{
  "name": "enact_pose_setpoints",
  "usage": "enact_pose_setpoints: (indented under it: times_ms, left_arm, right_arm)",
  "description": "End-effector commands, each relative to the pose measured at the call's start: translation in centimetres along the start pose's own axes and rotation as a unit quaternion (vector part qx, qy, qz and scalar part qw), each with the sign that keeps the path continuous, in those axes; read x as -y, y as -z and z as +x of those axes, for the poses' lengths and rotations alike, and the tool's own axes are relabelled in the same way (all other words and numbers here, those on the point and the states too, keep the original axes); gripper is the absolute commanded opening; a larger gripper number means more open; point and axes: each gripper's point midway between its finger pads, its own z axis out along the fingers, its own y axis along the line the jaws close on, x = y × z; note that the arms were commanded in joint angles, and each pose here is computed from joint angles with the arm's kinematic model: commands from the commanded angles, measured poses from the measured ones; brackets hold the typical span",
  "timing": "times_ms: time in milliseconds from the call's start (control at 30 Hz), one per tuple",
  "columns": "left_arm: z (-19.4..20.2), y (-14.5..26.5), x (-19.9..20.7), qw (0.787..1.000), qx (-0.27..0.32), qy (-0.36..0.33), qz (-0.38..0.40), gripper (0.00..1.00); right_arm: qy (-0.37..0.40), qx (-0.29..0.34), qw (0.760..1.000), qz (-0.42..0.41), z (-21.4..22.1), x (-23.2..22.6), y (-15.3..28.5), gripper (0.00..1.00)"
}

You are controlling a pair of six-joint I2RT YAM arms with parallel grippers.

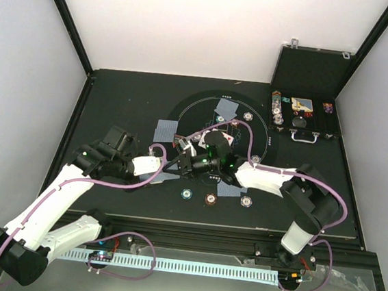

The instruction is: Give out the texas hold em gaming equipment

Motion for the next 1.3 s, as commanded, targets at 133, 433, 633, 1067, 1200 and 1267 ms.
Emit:
enact_pose_setpoints:
  times_ms: [133,433,633,1067,1200,1267]
  left_arm:
    - [-2.1,1.1,-0.5,0.999,0.037,-0.004,-0.008,0.07]
    - [-1.7,0.8,-0.7,1.0,0.028,-0.003,-0.012,0.06]
    - [-1.5,0.7,-0.8,1.0,0.024,-0.002,-0.013,0.06]
    - [-1.6,0.8,-0.5,1.0,0.029,0.002,-0.009,0.06]
    - [-1.6,0.8,-0.5,1.0,0.03,0.0,-0.01,0.06]
    - [-1.6,0.7,-0.6,0.999,0.03,0.002,-0.009,0.07]
  right_arm:
    - [-0.017,0.023,0.999,0.043,-0.2,1.3,2.1,0.02]
    - [-0.017,0.064,0.995,0.079,-2.4,2.6,7.2,0.01]
    - [-0.042,0.129,0.979,0.154,-6.8,7.4,15.3,0.01]
    - [-0.099,0.155,0.923,0.337,-13.8,19.7,23.6,0.01]
    - [-0.099,0.148,0.914,0.365,-15.0,20.9,24.4,0.01]
    - [-0.099,0.147,0.91,0.376,-15.5,21.4,24.8,0.01]
